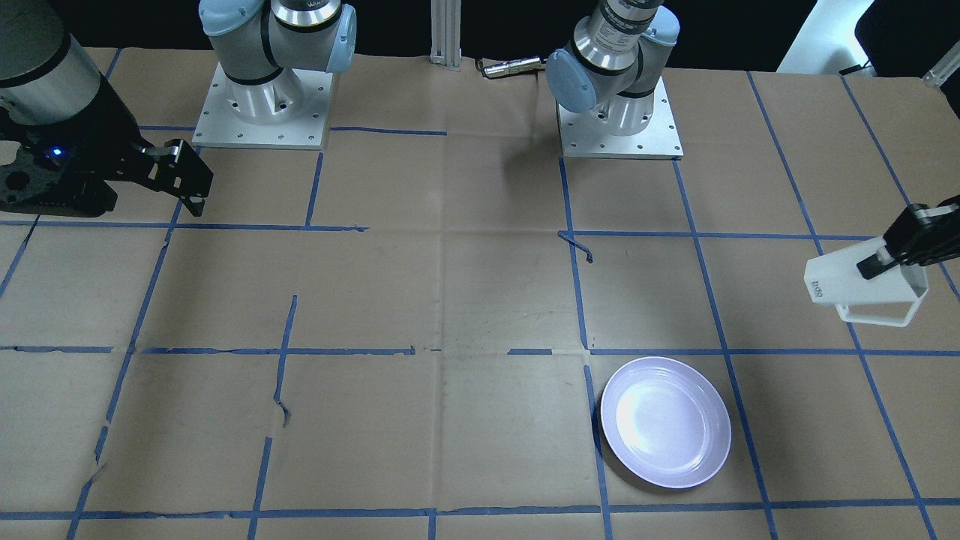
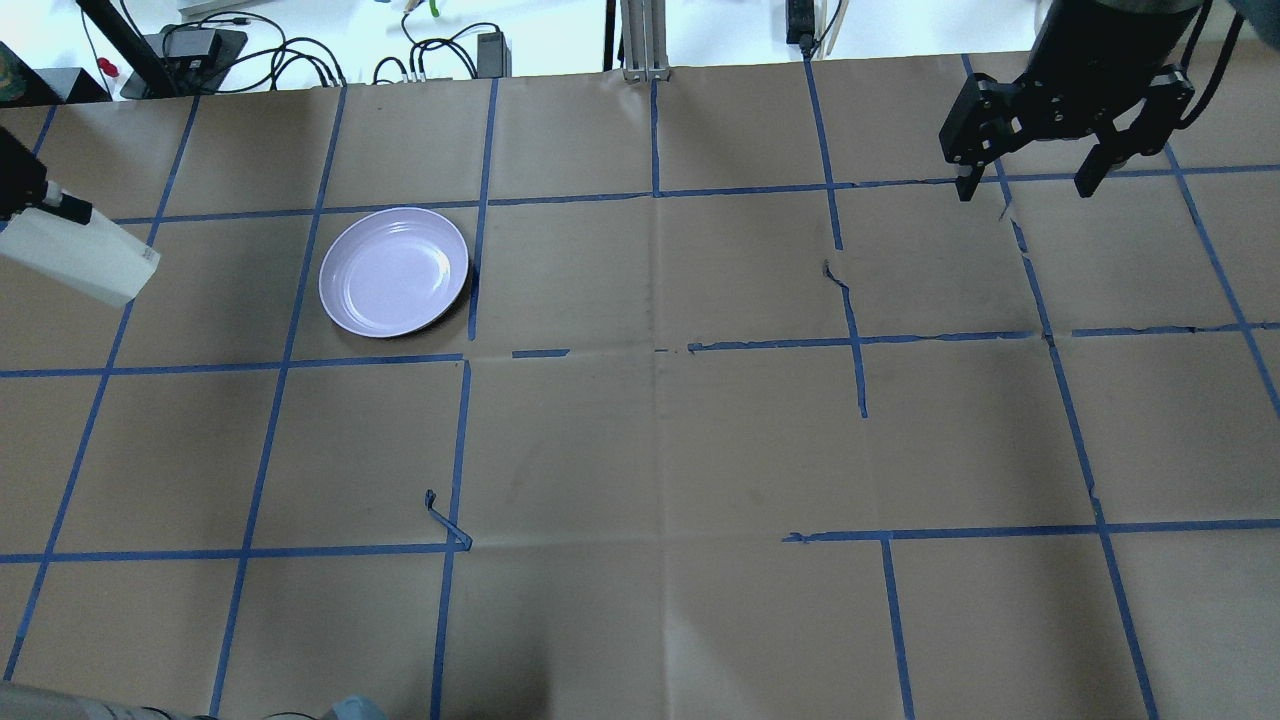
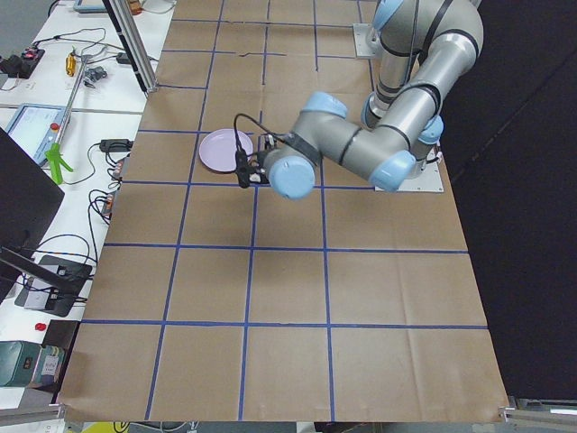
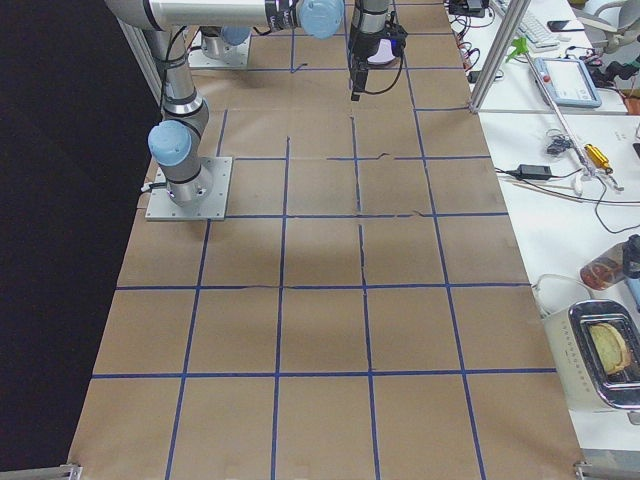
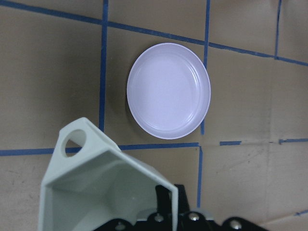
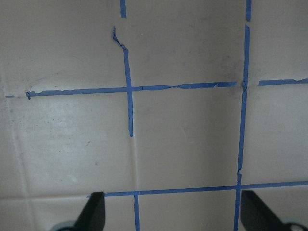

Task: Flip cup and place on plate
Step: 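Lift the mug with the left gripper and carry it toward the plate, then turn the mug upright and lower it onto the white plate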

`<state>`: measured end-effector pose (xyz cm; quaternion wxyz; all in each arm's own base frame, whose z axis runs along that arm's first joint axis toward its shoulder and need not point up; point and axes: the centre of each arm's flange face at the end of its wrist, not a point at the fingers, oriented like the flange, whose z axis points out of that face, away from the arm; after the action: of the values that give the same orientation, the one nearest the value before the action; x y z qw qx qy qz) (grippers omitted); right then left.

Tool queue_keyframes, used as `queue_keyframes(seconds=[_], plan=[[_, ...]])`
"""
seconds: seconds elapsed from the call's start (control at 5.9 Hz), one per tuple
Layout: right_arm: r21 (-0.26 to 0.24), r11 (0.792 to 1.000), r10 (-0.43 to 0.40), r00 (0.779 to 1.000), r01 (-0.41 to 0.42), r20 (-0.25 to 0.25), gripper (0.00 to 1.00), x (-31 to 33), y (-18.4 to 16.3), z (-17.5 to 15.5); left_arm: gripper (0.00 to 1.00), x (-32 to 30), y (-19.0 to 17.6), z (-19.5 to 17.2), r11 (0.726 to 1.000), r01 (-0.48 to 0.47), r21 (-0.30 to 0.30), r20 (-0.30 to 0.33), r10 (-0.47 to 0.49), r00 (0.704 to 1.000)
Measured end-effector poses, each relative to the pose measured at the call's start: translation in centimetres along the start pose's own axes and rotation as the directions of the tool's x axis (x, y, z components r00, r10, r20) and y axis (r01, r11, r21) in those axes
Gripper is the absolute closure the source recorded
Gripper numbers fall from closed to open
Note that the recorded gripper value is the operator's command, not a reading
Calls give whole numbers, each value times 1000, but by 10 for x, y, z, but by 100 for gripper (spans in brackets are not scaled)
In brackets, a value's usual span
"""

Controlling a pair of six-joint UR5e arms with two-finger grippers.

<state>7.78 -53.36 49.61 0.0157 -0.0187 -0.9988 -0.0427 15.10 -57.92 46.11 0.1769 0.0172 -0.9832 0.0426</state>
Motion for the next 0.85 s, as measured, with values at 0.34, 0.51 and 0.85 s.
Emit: queue_keyframes(seconds=[0.34, 0.51, 0.85], plan=[[1, 1000, 0, 1000, 0, 0, 0, 0, 0, 0, 100, 159, -37, 65, 986, -167, 1, 245, 162, 956], [0, 1000, 0, 1000, 0, 0, 0, 0, 0, 0, 100, 205, -39, 89, 971, -239, 11, 350, 220, 911], [1, 1000, 0, 1000, 0, 0, 0, 0, 0, 0, 100, 221, -30, 130, 952, -306, 32, 437, 262, 861]])
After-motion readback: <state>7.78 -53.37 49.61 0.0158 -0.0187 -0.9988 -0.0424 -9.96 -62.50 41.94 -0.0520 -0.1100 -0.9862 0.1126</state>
